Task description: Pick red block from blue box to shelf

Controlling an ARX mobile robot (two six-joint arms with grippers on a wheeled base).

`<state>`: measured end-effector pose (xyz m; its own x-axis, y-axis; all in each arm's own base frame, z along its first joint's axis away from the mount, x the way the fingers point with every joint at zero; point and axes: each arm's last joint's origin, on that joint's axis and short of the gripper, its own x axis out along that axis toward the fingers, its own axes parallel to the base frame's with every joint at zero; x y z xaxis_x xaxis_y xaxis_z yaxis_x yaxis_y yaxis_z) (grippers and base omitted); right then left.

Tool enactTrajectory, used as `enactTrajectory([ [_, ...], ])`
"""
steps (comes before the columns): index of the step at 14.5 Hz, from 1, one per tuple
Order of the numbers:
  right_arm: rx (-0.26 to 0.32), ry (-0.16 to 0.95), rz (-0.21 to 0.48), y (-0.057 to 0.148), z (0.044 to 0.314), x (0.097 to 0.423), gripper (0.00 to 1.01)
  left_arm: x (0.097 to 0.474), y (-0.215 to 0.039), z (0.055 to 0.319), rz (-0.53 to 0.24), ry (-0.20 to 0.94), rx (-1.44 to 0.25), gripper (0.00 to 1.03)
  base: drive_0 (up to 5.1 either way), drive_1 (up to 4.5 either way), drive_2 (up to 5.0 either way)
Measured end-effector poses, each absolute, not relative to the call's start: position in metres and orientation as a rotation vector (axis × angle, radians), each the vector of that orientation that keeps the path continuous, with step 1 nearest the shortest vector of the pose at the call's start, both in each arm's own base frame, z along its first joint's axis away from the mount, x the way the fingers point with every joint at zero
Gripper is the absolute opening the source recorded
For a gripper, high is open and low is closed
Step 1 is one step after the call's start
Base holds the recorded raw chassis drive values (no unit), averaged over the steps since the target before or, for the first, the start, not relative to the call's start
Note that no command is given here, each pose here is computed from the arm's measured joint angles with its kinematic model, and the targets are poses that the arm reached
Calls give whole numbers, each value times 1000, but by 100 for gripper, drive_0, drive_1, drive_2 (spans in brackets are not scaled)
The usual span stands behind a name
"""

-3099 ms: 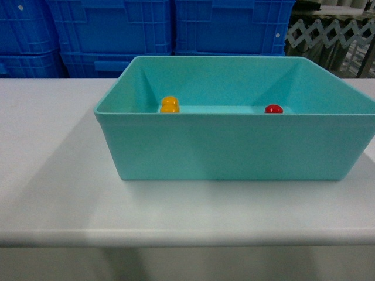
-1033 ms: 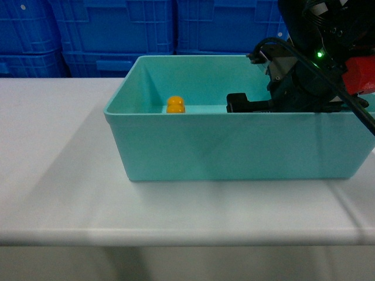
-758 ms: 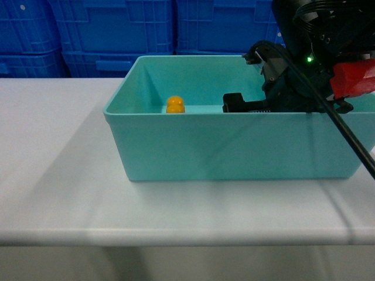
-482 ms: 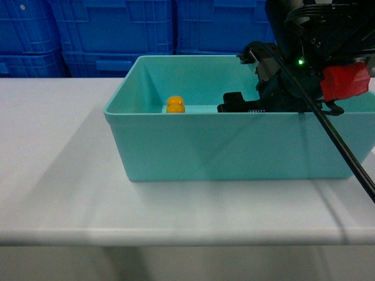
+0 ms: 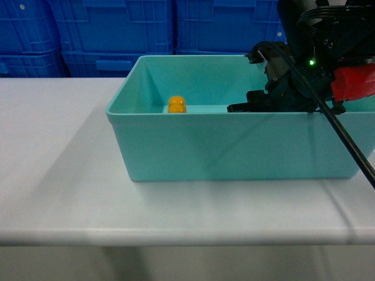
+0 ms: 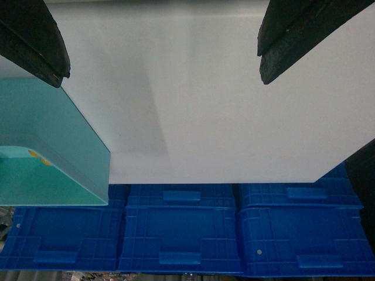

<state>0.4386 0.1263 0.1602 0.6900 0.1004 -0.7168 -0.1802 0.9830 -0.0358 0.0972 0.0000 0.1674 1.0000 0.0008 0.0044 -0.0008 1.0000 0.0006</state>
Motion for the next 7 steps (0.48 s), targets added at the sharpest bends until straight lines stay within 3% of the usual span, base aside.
enactTrajectory([
  [7,-125,704,160,104,211,435,29,97,0,167,1,-5,1,98,0,0,0],
])
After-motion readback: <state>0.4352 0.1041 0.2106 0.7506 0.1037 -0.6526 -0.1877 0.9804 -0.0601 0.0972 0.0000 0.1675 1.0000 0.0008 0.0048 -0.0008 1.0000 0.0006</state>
